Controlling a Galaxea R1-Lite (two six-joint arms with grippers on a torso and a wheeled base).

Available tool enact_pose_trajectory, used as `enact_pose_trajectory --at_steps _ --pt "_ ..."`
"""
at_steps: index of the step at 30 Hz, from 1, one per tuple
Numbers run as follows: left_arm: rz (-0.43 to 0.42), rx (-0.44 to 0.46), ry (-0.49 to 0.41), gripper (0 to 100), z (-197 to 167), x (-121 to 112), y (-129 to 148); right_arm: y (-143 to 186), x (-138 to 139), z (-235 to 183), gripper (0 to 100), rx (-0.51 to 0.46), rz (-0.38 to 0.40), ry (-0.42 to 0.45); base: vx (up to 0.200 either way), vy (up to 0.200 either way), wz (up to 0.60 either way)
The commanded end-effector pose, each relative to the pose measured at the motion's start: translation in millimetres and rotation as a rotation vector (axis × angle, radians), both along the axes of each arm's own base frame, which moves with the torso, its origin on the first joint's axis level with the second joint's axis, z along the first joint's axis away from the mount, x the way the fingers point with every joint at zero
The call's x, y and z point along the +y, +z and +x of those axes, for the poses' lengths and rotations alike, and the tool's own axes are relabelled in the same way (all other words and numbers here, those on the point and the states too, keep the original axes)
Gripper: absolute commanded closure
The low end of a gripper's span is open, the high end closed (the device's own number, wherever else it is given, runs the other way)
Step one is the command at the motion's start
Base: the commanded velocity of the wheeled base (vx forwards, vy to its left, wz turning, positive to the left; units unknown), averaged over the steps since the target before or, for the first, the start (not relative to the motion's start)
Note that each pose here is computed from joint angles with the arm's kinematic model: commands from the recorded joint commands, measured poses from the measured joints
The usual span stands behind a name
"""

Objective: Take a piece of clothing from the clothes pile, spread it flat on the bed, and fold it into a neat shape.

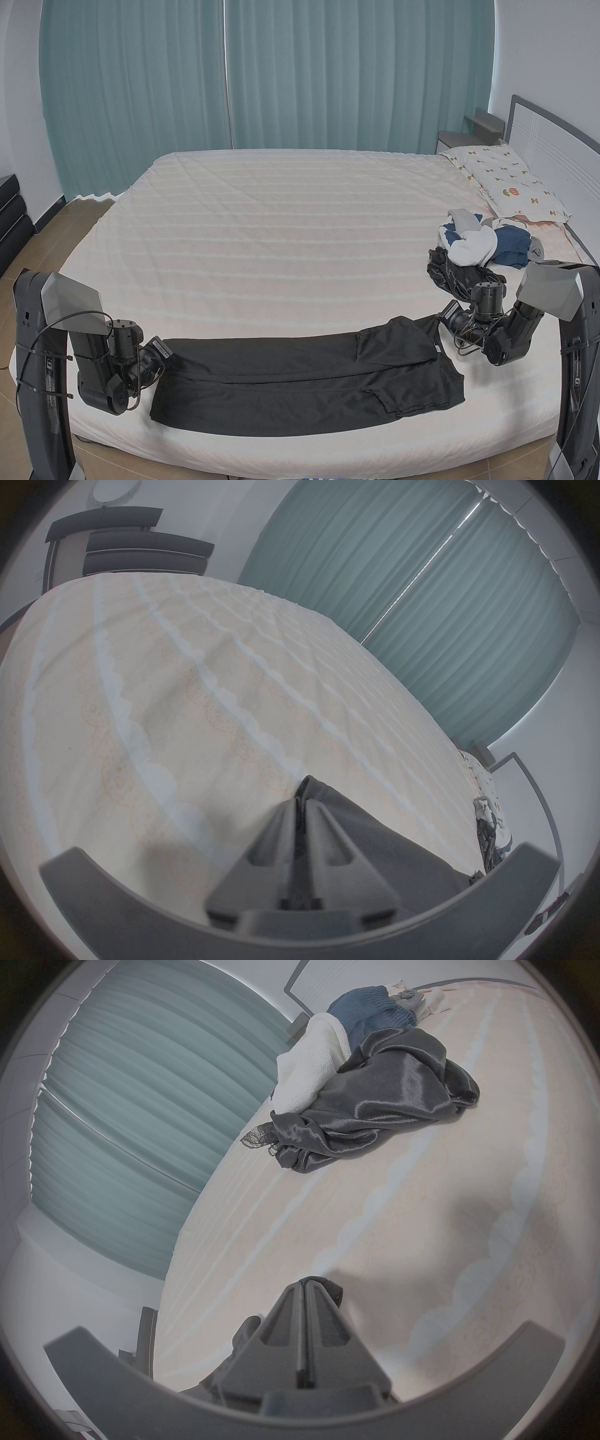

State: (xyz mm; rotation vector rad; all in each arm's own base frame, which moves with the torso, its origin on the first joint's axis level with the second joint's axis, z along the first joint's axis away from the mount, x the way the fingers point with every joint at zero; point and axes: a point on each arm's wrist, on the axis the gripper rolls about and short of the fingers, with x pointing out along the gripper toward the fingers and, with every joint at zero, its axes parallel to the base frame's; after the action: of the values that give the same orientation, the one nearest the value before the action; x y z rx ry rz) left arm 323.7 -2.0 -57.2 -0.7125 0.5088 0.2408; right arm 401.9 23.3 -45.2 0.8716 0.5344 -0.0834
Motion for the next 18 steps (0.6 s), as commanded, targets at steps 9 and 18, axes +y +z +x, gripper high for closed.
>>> enact_pose_trajectory --at_steps 9,18 --pt "-0.003 -0.010 0.009 0 -2 4 5 2 -4 -5 0 -0.007 0.005 -0.009 0.000 0.000 0.00" --pt "-0.012 -0.019 -0.011 0 -12 3 9 10 -8 -22 0 -0.024 0.066 -0.034 0.000 0.000 0.00"
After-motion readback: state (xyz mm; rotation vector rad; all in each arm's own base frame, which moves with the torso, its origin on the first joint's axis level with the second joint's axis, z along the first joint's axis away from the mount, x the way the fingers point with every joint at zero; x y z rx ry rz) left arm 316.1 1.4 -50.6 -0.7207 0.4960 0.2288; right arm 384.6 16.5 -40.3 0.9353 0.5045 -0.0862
